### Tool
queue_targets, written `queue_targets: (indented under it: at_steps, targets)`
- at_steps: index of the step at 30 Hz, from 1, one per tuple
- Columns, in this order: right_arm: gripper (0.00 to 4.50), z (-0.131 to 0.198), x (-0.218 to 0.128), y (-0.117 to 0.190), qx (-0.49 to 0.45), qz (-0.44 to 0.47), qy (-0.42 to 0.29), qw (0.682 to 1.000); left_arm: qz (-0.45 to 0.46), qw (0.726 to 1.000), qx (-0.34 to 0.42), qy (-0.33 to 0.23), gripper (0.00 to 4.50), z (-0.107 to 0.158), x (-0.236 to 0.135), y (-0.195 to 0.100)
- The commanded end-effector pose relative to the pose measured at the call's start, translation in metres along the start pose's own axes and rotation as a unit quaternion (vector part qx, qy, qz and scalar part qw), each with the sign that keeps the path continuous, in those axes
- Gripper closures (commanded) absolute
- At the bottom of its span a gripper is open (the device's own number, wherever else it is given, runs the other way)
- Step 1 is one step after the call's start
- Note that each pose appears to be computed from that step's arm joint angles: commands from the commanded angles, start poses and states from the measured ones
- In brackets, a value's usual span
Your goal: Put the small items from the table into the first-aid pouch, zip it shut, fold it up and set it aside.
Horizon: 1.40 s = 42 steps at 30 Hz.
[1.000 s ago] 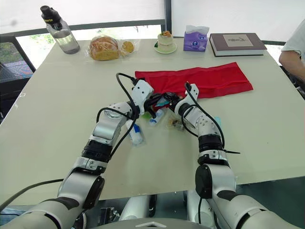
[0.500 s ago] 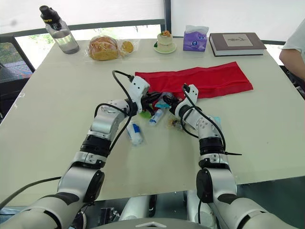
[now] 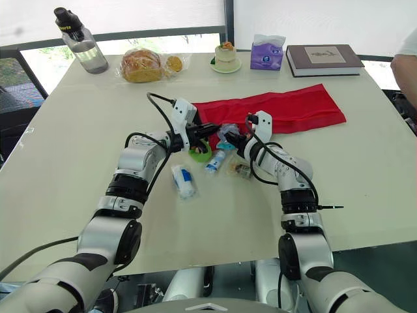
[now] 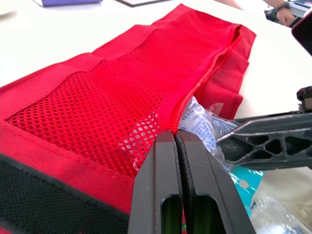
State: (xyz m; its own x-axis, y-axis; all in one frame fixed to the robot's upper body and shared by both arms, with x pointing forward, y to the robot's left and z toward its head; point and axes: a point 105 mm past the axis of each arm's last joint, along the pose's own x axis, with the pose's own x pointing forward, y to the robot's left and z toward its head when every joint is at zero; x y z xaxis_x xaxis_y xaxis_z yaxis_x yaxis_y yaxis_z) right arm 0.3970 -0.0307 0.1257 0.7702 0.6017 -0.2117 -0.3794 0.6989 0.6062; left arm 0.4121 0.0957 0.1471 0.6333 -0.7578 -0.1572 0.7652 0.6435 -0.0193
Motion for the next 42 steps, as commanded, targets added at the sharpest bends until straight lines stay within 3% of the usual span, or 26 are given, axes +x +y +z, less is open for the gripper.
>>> queue_targets:
  at_steps: [1, 20, 27, 42]
  targets:
    - [2.69, 0.008, 0.001, 0.006, -0.005, 0.006, -0.016, 1.0, -0.018, 0.999, 0.013, -0.03, 4.5, 0.018, -0.003, -0.004]
    - [2.69, 0.027, 0.037, 0.02, 0.005, -0.02, -0.053, 0.998, -0.056, 0.998, 0.015, -0.014, 4.5, 0.002, -0.001, -0.023]
    - [2.69, 0.021, 0.02, 0.012, -0.002, 0.004, -0.037, 0.999, -0.02, 1.0, -0.003, -0.024, 4.5, 0.006, -0.007, -0.004]
    - [2.69, 0.019, -0.022, -0.012, -0.02, 0.002, -0.033, 0.999, -0.018, 0.999, -0.015, -0.026, 4.5, 0.007, -0.006, 0.001]
